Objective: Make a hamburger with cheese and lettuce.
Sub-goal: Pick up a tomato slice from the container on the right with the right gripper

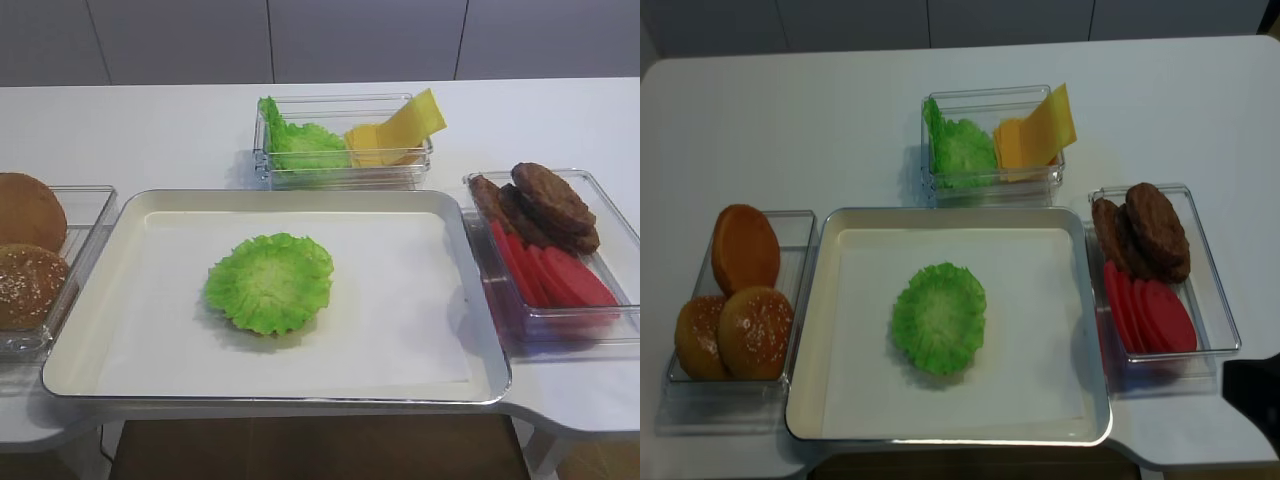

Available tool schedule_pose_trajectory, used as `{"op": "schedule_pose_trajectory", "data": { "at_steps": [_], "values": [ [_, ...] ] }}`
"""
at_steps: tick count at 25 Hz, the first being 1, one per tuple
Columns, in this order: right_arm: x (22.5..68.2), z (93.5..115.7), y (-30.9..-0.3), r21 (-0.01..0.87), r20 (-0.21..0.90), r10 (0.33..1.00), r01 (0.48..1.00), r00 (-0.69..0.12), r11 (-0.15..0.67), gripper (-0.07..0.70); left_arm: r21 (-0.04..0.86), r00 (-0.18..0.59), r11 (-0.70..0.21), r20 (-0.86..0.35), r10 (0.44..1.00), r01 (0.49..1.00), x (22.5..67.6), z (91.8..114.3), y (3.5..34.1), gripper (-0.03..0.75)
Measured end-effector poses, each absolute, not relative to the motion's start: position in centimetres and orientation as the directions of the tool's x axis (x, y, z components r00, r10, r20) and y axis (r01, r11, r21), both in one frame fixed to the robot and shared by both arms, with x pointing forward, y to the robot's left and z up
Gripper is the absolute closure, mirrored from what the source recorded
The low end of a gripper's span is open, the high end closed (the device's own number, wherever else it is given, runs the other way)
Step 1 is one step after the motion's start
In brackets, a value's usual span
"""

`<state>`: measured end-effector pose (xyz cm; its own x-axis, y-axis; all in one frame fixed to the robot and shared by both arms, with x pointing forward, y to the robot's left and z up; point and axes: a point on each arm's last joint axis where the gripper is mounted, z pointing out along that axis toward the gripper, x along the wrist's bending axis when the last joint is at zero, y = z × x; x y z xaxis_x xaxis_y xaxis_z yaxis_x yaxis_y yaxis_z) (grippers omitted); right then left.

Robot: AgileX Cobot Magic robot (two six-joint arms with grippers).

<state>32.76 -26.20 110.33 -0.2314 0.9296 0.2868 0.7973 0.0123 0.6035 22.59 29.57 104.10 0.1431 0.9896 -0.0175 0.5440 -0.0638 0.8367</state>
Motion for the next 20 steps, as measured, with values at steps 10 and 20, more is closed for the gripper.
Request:
{"op": "schedule_pose_trajectory", "data": {
  "at_steps": [10,20],
  "values": [
    [35.5,110.1,-24.5,0.595,0.407,0.848,0.803,-0.34,0.037,0.079,0.837,0.143,-0.064,-0.018,0.99,0.544,22.6,104.1,29.6,0.433],
    [37.8,110.3,-21.2,0.638,0.53,0.692,0.768,-0.49,0.056,0.08,0.837,0.143,-0.064,-0.018,0.99,0.544,22.6,104.1,29.6,0.433]
  ]
}}
